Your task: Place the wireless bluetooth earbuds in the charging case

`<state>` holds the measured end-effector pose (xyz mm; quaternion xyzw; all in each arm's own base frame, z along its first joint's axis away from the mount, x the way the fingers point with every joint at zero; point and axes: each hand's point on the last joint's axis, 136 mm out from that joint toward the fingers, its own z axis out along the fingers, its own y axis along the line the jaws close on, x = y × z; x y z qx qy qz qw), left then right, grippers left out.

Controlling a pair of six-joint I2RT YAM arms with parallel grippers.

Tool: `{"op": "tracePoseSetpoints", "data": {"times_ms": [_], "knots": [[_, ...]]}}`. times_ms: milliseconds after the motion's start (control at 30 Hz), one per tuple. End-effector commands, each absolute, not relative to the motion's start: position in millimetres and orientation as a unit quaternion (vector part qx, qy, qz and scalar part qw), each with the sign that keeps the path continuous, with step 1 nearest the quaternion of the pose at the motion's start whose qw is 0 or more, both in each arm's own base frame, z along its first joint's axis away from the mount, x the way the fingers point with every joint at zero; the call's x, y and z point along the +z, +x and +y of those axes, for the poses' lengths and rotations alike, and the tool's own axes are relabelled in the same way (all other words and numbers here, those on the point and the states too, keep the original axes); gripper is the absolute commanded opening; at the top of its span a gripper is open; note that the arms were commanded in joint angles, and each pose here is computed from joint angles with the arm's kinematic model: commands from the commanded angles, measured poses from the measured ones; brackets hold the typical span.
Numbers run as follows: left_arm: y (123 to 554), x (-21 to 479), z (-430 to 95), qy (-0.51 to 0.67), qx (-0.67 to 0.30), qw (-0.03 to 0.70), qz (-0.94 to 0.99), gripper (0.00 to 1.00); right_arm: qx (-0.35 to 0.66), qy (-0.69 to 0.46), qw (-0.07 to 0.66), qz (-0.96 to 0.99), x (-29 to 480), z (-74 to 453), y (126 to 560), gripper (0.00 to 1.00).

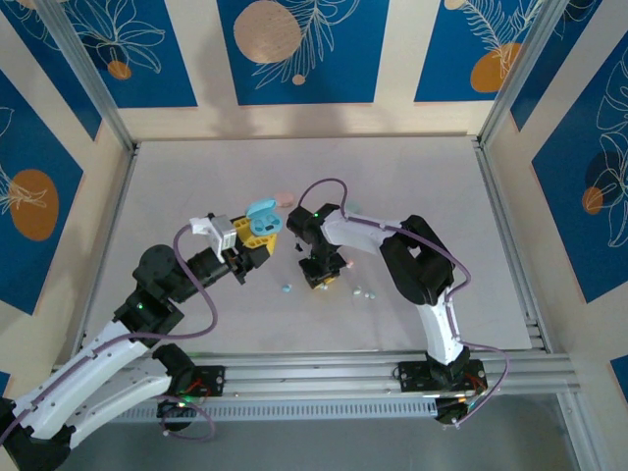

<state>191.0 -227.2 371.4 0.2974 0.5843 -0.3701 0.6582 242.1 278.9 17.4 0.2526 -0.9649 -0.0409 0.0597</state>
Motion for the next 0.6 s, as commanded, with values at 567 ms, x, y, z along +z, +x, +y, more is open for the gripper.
{"op": "tracePoseSetpoints", "data": {"times_ms": [567], "knots": [[188.0, 389.7, -225.4, 0.289, -0.382, 0.674, 0.563, 0.27, -0.064, 0.17, 0.081, -0.98, 12.8, 288.0, 246.9, 0.3]]}}
